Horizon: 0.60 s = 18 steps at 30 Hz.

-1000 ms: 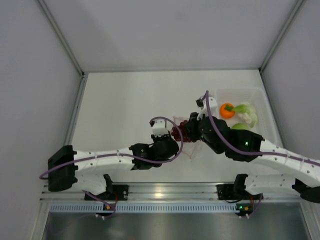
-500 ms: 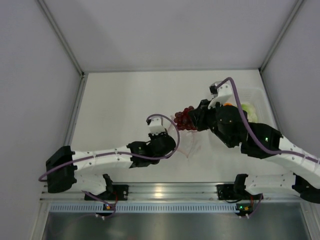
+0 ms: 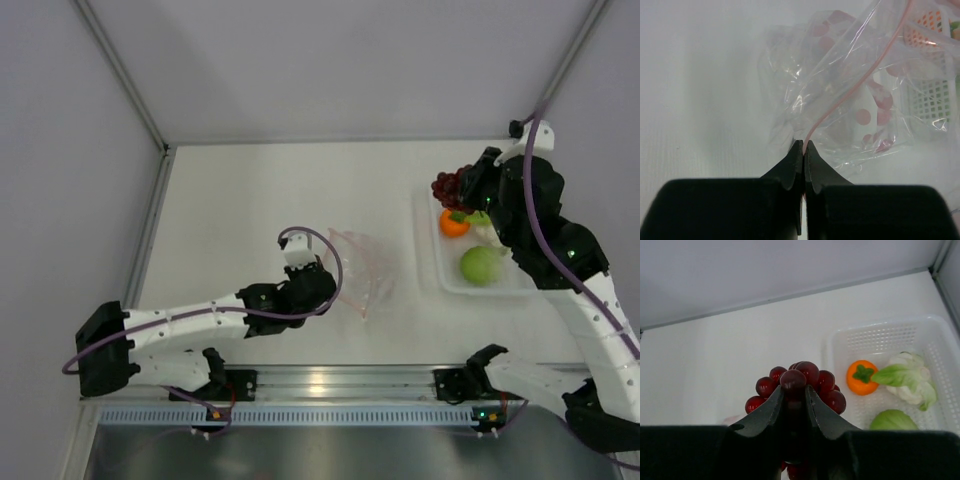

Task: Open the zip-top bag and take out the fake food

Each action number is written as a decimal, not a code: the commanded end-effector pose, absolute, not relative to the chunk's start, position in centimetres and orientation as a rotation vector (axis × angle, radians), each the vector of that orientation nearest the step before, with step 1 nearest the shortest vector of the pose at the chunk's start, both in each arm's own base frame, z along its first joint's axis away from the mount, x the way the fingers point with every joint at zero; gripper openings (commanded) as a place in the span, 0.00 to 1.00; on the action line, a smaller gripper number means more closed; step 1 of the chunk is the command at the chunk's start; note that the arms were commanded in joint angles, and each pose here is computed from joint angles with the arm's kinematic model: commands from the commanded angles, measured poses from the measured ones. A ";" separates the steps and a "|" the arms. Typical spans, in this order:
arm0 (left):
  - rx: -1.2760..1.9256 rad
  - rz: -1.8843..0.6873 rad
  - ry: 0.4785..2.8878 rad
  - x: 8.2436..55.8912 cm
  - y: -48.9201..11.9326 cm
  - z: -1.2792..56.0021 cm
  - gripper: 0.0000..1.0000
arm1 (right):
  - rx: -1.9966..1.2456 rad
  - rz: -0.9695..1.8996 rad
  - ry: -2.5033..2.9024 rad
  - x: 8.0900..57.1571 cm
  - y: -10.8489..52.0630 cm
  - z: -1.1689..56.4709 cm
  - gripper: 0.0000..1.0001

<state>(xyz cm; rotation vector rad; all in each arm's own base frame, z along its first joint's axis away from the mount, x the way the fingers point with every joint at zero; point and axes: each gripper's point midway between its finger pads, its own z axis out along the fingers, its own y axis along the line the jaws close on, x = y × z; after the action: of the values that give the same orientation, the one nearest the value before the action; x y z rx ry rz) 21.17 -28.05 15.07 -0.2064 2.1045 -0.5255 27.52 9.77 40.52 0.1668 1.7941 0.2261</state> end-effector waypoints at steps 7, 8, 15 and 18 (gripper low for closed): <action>-0.233 -0.573 2.074 21.2 -26.6 17.0 0.00 | 0.395 0.061 1.890 31.5 1.2 33.7 0.00; -0.223 -0.571 2.076 21.1 -26.5 17.1 0.00 | 0.410 0.067 1.879 32.0 1.0 33.3 0.00; -0.195 -0.625 2.067 20.8 -26.1 19.1 0.00 | 0.558 0.117 1.920 34.4 -0.7 26.7 0.00; -0.190 -0.637 2.058 20.7 -25.9 19.8 0.00 | 0.581 0.134 1.973 35.0 -0.6 23.9 0.01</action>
<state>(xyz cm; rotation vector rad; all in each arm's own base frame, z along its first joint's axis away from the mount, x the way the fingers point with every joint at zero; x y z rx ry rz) 20.75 -26.02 18.04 -0.2049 2.0835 -0.6048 32.20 -1.34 21.81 0.5669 2.0994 0.0116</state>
